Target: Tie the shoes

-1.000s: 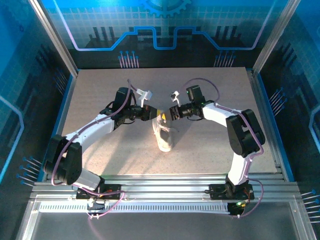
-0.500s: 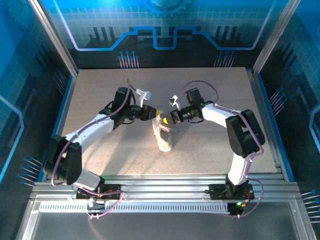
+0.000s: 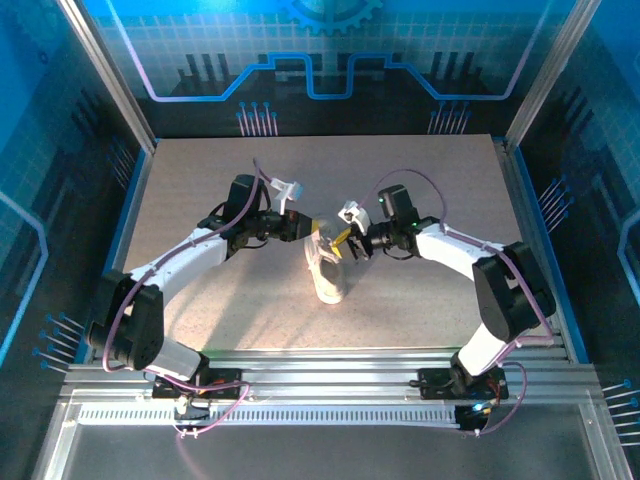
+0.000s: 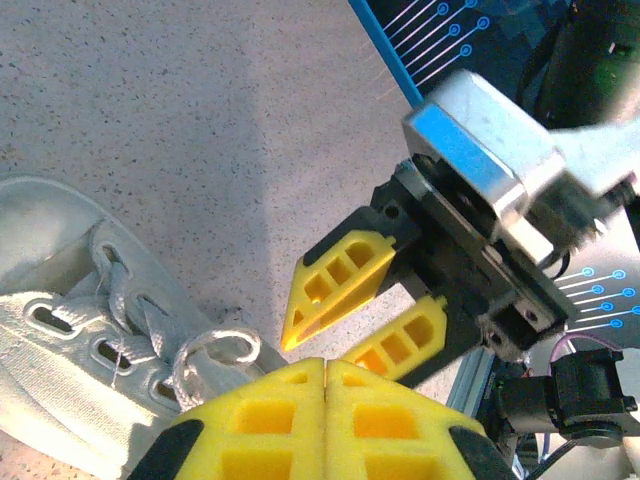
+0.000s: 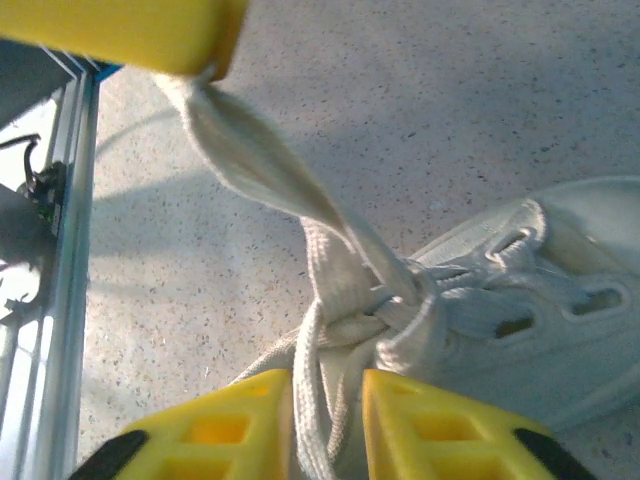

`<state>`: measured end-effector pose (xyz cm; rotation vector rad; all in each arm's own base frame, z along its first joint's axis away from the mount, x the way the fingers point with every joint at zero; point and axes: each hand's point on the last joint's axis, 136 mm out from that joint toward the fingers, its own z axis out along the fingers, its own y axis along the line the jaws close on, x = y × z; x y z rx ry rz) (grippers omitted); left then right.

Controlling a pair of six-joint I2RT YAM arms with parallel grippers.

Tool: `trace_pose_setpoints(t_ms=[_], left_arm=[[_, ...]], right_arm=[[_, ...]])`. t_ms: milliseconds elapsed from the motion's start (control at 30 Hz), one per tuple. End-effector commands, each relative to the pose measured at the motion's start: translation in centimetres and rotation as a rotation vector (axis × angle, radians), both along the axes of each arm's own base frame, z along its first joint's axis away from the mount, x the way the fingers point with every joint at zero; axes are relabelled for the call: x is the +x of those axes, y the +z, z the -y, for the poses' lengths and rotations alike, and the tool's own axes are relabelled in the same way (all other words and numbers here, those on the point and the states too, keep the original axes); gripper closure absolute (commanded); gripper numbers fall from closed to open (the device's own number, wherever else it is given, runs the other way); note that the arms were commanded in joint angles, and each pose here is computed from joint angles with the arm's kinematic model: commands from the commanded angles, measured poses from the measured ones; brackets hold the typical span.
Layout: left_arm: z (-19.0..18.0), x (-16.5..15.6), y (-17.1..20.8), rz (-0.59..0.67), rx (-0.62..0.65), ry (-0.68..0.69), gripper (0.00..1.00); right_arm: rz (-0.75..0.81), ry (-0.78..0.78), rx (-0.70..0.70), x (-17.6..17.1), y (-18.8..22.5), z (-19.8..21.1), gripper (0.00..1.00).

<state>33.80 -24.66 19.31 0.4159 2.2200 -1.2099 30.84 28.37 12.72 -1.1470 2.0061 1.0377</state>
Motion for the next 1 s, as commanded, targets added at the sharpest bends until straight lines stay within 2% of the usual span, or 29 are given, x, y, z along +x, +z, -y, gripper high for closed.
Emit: trace_pose_setpoints(t_ms=[0,67,200,500,800,967], left_arm=[[-0.3,0.3,1.4,0.038,-0.01,0.0,1.0],[-0.3,0.3,1.3,0.035,-0.008,-0.002,1.0],[-0.4,0.3,1.4,0.037,-0.011,-0.002,1.0],[-0.2,0.4,1.6,0.039,-0.025,-0.008,1.0],[-0.1,0.4,1.7,0.037,-0.037,-0.016,1.0],[0.0,0.5,2.0,0.036,-0.044,-0.019,1.0]], right_arm=[[0.078,0.064,-0.05,-0.3,-0.3,-0.3,0.62],[0.076,0.068,-0.054,-0.3,-0.2,-0.3,0.58],[0.132,0.071,-0.078,-0.9,-0.5,-0.3,0.58],[0.012,0.035,-0.113,-2.2,-2.1,0.0,0.59],[-0.029,-0.051,-0.203,-1.6,-3.6,0.5,0.7],[-0.03,-0.085,-0.21,-1.5,-2.5,0.8,0.85]])
